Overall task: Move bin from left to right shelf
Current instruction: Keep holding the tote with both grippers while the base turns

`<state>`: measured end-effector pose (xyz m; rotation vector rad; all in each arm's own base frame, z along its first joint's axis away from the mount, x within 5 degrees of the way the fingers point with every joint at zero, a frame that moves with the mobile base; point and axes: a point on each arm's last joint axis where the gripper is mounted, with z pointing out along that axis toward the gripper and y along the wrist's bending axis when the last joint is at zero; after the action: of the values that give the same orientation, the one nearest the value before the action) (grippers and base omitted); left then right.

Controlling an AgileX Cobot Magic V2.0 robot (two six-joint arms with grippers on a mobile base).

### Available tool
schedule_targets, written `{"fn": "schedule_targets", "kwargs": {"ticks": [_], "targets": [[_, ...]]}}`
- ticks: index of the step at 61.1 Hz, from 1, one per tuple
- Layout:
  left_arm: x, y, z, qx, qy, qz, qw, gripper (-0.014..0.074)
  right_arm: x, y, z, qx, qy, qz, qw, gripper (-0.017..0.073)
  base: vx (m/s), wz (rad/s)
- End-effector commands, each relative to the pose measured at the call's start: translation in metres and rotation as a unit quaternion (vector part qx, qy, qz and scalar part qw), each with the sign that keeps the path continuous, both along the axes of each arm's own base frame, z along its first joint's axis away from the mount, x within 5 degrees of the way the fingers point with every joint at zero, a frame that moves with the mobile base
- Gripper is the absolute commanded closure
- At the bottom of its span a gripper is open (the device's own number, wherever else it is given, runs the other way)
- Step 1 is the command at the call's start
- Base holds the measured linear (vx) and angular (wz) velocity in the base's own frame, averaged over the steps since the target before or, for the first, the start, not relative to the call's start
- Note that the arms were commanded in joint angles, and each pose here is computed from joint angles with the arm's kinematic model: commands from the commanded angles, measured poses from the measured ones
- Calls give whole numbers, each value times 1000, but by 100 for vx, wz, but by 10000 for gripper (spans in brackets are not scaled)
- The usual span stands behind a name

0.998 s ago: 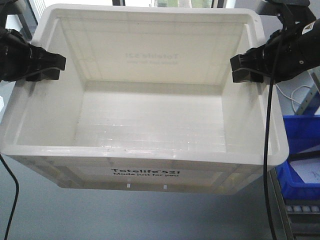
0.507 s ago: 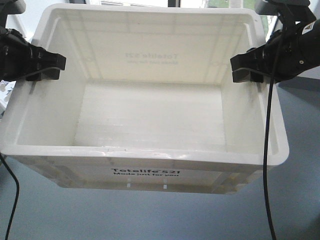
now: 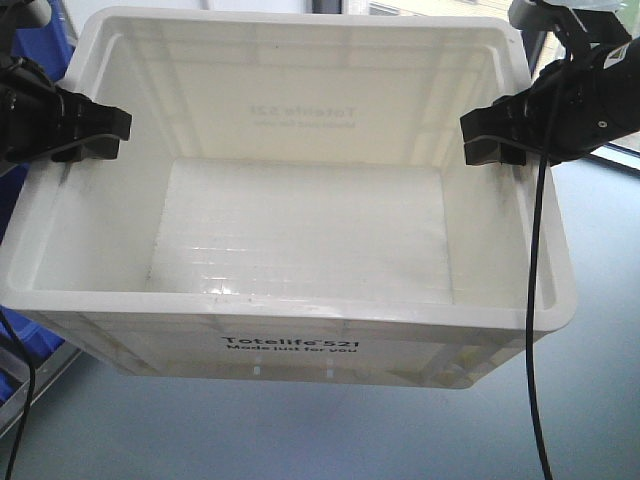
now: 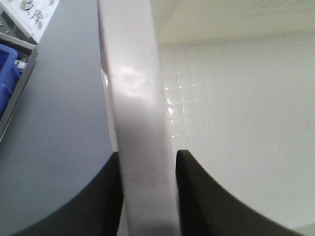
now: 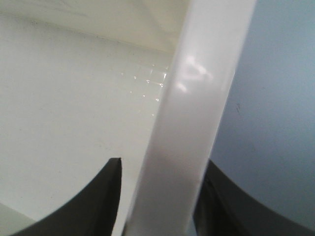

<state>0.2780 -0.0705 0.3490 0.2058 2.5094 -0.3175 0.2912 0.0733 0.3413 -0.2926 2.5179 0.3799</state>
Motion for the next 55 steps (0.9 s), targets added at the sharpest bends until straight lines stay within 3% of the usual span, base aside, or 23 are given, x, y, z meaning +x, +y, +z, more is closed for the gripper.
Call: {"fn": "schedule_targets", "kwargs": {"ticks": [1,55], "targets": [[-4,0,34,-18,-96,-2,995,601,-5,-1,27,8,-68,7,998,564,23,69],[-4,0,34,-18,-96,-2,995,601,-5,-1,27,8,-67,7,998,564,16,60]]}}
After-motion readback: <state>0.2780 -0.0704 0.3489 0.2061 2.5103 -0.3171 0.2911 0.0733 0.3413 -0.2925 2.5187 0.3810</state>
